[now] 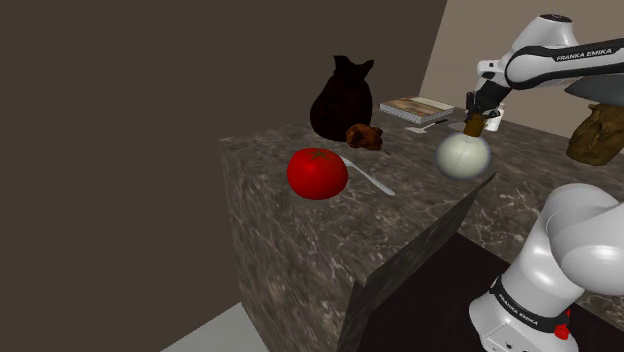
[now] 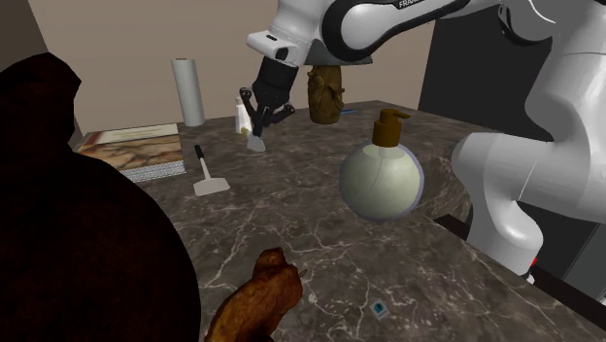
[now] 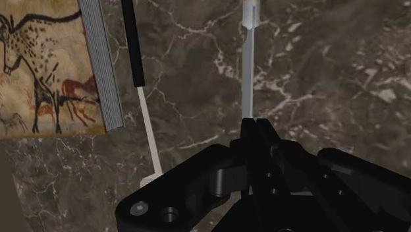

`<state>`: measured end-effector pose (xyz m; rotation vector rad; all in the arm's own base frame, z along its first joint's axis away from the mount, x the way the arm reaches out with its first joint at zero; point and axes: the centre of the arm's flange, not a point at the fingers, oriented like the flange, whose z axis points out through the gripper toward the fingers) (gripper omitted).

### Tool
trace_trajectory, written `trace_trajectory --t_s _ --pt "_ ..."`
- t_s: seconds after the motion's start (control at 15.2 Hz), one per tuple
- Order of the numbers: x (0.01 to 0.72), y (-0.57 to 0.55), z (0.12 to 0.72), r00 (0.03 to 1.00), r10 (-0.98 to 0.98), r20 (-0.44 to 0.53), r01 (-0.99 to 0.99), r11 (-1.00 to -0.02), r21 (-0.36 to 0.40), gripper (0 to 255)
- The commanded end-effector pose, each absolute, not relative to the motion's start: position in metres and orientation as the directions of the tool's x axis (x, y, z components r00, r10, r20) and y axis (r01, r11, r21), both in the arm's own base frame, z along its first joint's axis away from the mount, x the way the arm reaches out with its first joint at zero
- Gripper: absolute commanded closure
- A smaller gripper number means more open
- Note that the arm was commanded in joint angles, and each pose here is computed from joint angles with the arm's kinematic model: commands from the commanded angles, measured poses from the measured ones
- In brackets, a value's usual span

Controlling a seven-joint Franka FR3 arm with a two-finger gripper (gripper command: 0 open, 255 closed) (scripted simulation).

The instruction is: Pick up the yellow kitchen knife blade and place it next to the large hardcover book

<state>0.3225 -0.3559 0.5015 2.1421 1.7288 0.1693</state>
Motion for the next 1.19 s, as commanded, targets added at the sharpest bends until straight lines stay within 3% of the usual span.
trace_trajectory --t_s 0.0,0.66,0.73,1.12 --pt "0.323 -0.356 0.490 0.236 0.961 -0.143 0.915 -0.170 0.365 255" --pt "0.323 -0.356 0.474 0.236 0.961 -0.143 0.915 -0.170 0.365 255" --pt "0.323 -0.356 0.474 0.236 0.961 -0.143 0.915 -0.170 0.365 0" --pt "0.319 -0.353 0.486 0.236 0.961 -0.143 0.915 -0.170 0.365 0"
